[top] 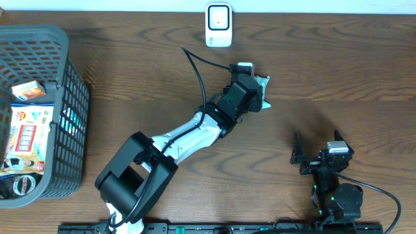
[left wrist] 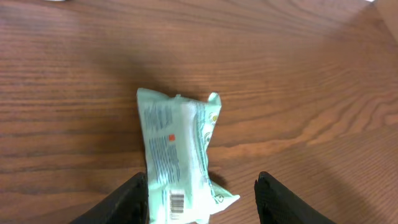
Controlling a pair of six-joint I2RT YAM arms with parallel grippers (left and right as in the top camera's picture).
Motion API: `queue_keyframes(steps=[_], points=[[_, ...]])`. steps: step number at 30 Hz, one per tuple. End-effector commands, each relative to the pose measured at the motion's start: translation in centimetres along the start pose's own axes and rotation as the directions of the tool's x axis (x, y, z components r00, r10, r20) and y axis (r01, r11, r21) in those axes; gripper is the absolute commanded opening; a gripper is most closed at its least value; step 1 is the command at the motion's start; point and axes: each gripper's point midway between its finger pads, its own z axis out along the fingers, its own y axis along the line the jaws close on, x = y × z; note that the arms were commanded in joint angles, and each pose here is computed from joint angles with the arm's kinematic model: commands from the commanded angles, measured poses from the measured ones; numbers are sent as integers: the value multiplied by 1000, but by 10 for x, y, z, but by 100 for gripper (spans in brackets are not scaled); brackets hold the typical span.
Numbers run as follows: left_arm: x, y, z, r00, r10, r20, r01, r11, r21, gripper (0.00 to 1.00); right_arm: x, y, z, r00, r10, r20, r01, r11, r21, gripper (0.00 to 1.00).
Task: Scan the item barcode
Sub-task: 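Carry the wet-wipe pack to the table center and release it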
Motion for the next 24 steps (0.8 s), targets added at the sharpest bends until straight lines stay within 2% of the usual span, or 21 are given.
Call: queue_keyframes(steps=[1, 6, 7, 9, 10, 15, 16, 17, 19, 20, 21, 24], points=[[-43, -21, -32, 994, 17, 108, -22, 999, 42, 55, 0, -1, 0, 1000, 14, 0, -14, 1000, 3, 99], [-83, -41, -78, 962, 161, 222, -180, 981, 67, 55, 0, -1, 0, 1000, 14, 0, -14, 1000, 3, 99], [-89, -41, -85, 953, 184, 240, -201, 978, 48, 53, 1, -1, 0, 1000, 14, -1, -14, 1000, 3, 99], [-99, -26, -96, 942, 213, 261, -208, 977, -47, 35, 1, -1, 0, 1000, 14, -1, -14, 1000, 3, 99], [-99, -19, -97, 941, 216, 259, -201, 976, -82, 30, 1, -1, 0, 1000, 14, -1, -14, 1000, 3, 99], [-87, 13, -94, 955, 238, 179, -203, 960, -194, 28, 0, -1, 0, 1000, 14, 0, -14, 1000, 3, 99], [-87, 17, -94, 954, 245, 171, -209, 956, -203, 29, 0, -1, 0, 1000, 14, 0, -14, 1000, 3, 99], [-89, 21, -94, 954, 246, 170, -209, 955, -211, 36, 1, -1, 0, 1000, 14, -1, -14, 1000, 3, 99], [-97, 24, -102, 953, 238, 187, -196, 957, -215, 58, 1, -1, 0, 1000, 14, -1, -14, 1000, 3, 99], [-104, 23, -109, 950, 234, 207, -190, 959, -212, 63, 0, -1, 0, 1000, 14, 0, -14, 1000, 3, 99], [-112, 21, -119, 944, 238, 230, -191, 959, -209, 66, 1, -1, 0, 1000, 14, -1, -14, 1000, 3, 99], [-141, 20, -156, 907, 291, 304, -230, 948, -220, 68, 0, -1, 0, 1000, 14, 0, -14, 1000, 3, 99]])
